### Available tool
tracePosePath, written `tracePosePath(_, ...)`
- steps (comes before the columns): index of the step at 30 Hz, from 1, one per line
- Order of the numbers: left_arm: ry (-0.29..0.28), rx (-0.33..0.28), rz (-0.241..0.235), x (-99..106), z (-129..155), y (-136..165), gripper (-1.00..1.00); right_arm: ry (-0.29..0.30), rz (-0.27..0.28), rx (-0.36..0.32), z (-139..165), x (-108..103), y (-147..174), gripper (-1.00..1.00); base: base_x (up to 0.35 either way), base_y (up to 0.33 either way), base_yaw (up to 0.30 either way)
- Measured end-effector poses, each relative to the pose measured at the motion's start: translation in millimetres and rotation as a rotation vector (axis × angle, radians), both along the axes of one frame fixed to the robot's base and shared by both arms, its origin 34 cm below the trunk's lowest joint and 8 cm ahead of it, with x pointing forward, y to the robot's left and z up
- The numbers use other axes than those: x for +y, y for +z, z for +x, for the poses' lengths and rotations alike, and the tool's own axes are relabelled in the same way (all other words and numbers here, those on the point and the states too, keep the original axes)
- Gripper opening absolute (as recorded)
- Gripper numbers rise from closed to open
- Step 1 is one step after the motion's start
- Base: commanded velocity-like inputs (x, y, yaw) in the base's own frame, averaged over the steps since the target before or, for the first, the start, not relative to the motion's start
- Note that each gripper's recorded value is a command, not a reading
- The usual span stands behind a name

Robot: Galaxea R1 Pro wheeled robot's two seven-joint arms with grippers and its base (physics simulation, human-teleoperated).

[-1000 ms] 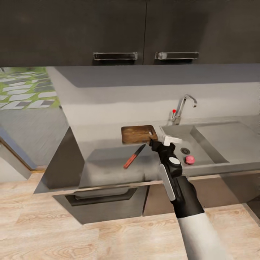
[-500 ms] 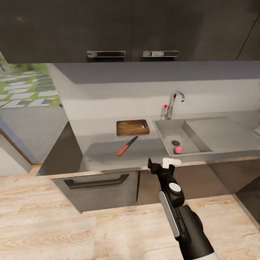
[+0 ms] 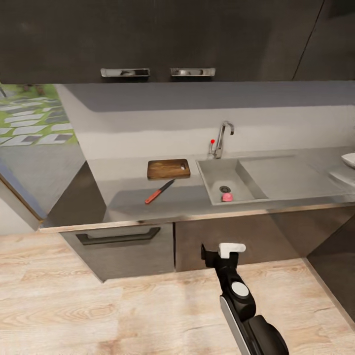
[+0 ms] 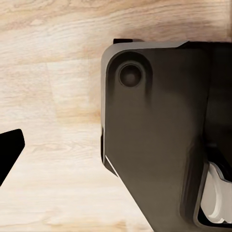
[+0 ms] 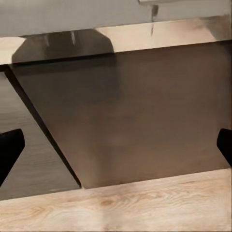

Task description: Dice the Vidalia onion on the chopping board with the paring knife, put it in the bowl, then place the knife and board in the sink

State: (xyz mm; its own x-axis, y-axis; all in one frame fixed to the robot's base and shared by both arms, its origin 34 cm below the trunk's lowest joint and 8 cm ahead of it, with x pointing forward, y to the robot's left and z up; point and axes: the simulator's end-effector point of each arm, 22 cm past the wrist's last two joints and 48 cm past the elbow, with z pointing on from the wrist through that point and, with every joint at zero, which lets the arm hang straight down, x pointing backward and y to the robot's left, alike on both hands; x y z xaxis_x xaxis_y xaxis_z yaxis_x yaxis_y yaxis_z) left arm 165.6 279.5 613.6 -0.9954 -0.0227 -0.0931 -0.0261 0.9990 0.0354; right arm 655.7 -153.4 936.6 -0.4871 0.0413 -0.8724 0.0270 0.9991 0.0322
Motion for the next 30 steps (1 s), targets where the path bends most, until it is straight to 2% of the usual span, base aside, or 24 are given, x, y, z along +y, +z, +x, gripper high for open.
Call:
tracePosePath(5,0.000,0.000,0.000,0,0,0,1.00,0.015,-0.008,0.062,-28,2,-26,1.00,-0.008,-0.038,0.000)
tracePosePath(10,0.001,-0.002,0.000,0,1,0,1.00,0.043,-0.048,0.102,-46,-7,-47,1.00,-0.002,-0.007,0.000)
tracePosePath(14,0.000,-0.004,0.001,1,2,0,1.00,0.092,-0.077,0.125,-64,-1,-76,1.00,0.000,-0.001,0.000)
tracePosePath(16,0.001,-0.004,0.004,2,2,0,1.00,0.118,-0.095,0.177,-96,3,-130,1.00,0.000,0.000,0.000)
tracePosePath(18,0.001,-0.005,0.005,3,3,0,1.00,0.133,-0.115,0.245,-125,1,-169,1.00,0.000,0.000,0.000)
tracePosePath(22,0.001,-0.005,0.005,3,3,0,1.00,0.153,-0.132,0.338,-163,-3,-208,1.00,0.000,0.000,0.000)
tracePosePath(24,0.002,-0.008,0.004,1,4,0,1.00,0.172,-0.140,0.409,-194,-8,-235,1.00,0.000,0.000,0.000)
tracePosePath(25,0.002,-0.020,0.003,0,10,1,1.00,0.190,-0.136,0.467,-226,-13,-258,1.00,0.000,0.000,0.000)
tracePosePath(30,0.002,-0.032,0.000,0,16,1,1.00,0.179,-0.109,0.517,-258,-19,-277,1.00,0.000,0.000,0.000)
